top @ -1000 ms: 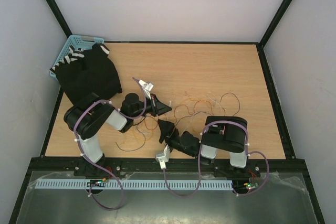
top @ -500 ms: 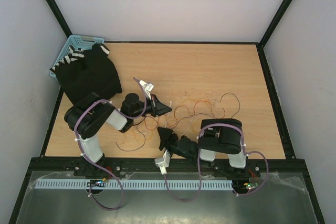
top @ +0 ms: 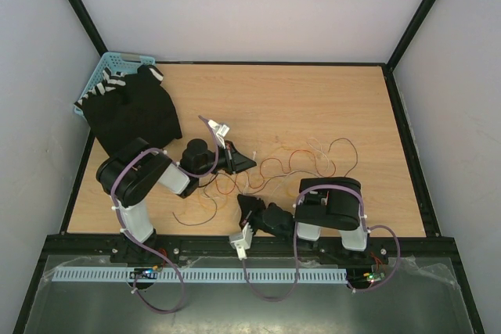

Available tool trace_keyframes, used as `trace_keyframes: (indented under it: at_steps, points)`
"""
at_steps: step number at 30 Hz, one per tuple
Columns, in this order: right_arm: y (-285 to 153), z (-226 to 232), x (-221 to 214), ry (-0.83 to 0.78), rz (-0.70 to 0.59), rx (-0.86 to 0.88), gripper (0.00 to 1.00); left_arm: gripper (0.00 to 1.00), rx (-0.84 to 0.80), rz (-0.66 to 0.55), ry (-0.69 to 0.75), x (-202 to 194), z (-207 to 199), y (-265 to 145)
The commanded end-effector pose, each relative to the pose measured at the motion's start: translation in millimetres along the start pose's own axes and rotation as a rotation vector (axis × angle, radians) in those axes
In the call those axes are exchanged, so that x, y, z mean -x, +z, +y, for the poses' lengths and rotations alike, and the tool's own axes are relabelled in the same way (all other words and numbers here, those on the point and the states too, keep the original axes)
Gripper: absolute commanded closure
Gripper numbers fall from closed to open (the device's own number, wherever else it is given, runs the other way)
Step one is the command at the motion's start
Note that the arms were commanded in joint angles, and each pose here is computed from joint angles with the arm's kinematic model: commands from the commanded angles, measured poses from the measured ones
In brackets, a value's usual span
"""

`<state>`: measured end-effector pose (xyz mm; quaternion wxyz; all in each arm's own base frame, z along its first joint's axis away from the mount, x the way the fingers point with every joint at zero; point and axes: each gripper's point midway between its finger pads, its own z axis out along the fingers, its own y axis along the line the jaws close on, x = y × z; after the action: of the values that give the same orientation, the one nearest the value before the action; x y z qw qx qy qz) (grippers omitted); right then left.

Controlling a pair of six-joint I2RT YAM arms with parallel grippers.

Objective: Zip-tie the wires
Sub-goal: Tie the cable at the center of the board.

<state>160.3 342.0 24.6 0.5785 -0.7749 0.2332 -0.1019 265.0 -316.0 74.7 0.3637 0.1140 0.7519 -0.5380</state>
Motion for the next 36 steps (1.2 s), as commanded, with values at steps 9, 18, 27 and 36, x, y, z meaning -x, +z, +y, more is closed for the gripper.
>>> trace_keyframes:
  at_steps: [9, 18, 27, 36]
  points:
    - [2, 2, 18, 0.588, -0.066, 0.166, 1.0, 1.0, -0.058, -0.026, 0.054, 11, -12, -2]
    - [-13, 3, 23, 0.983, -0.158, 0.322, 1.0, 1.0, -0.125, -0.005, 0.126, 12, -25, -6]
    - [-23, -8, 15, 1.269, -0.19, 0.345, 1.0, 1.0, -0.145, -0.018, 0.23, 13, -32, -15]
    - [-32, -26, 7, 1.431, -0.231, 0.305, 1.0, 1.0, -0.145, -0.026, 0.322, 7, -35, -29]
